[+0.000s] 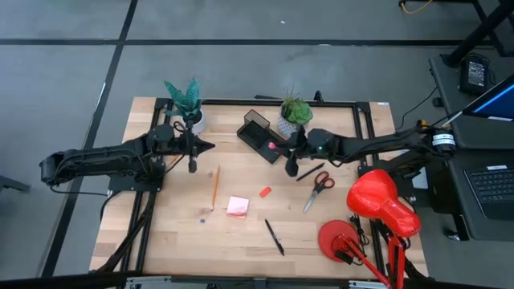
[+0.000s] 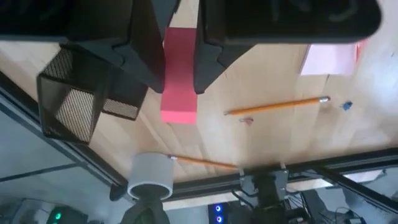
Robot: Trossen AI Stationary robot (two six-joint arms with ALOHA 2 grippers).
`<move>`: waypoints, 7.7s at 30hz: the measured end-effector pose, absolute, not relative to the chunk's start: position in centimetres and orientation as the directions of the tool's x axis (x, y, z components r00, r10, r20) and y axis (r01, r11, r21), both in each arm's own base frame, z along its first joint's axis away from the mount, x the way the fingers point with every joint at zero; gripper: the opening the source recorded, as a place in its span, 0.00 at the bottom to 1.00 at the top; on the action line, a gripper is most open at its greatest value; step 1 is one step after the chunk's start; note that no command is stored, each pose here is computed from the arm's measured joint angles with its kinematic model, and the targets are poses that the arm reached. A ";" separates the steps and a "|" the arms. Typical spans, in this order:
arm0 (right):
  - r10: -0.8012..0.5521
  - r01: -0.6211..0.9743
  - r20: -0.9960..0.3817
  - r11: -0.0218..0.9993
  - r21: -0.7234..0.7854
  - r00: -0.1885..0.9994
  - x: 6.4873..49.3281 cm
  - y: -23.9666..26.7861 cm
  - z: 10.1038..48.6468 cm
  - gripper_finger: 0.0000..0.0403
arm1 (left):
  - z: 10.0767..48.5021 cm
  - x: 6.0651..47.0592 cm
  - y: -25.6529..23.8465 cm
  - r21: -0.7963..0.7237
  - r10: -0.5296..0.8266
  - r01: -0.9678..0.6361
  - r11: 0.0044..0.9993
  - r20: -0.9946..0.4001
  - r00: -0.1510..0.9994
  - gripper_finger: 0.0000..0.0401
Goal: Pick and place office supplies into organizer
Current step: Put the pink eraser into the black desk organizer, then put the orange pencil into the black desk organizer
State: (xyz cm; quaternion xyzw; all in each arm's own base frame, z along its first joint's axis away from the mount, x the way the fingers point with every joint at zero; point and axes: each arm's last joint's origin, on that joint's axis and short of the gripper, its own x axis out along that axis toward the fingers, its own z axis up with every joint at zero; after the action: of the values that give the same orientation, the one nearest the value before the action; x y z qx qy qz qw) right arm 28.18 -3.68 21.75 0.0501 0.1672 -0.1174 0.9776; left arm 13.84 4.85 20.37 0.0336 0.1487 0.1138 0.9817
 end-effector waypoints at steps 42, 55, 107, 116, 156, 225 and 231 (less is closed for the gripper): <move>-0.470 0.426 -0.684 0.869 -0.251 0.558 44.7 -7.6 25.1 0.18 | 20.4 13.9 4.9 0.102 0.248 -0.228 0.968 -0.286 0.926 0.00; -0.485 0.428 -0.731 0.857 -0.287 0.481 45.9 -7.8 21.0 0.18 | 20.4 13.9 4.9 0.102 0.248 -0.228 0.968 -0.286 0.926 0.00; -0.552 0.507 -0.736 0.797 -0.328 0.392 46.7 -10.8 16.1 0.18 | 20.4 13.9 4.9 0.084 0.250 -0.236 0.968 -0.286 0.925 0.00; -0.616 0.523 -0.700 0.756 -0.394 0.362 46.8 -10.0 16.1 0.18 | 20.4 13.9 4.9 0.062 0.250 -0.242 0.968 -0.286 0.925 0.00; -0.641 0.478 -0.655 0.756 -0.447 0.401 47.9 -7.6 18.3 0.42 | 20.4 13.9 4.9 0.045 0.250 -0.247 0.968 -0.286 0.925 0.00; -0.261 0.248 -0.052 0.952 -0.177 0.964 27.6 -2.2 18.7 0.04 | 24.8 18.7 2.9 0.041 0.340 -0.480 0.876 -0.758 0.556 0.00; -0.147 0.137 -0.060 0.979 -0.148 0.987 27.6 -2.0 18.7 0.02 | 23.8 19.1 3.0 0.080 0.349 -0.491 0.868 -0.801 0.487 0.02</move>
State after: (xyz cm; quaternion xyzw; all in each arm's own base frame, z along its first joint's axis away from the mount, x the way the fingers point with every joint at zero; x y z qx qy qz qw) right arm 27.64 -2.00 18.65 -0.0718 0.0353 -0.0714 0.9942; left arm 19.08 3.05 23.77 -0.0799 0.4436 0.2446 0.8585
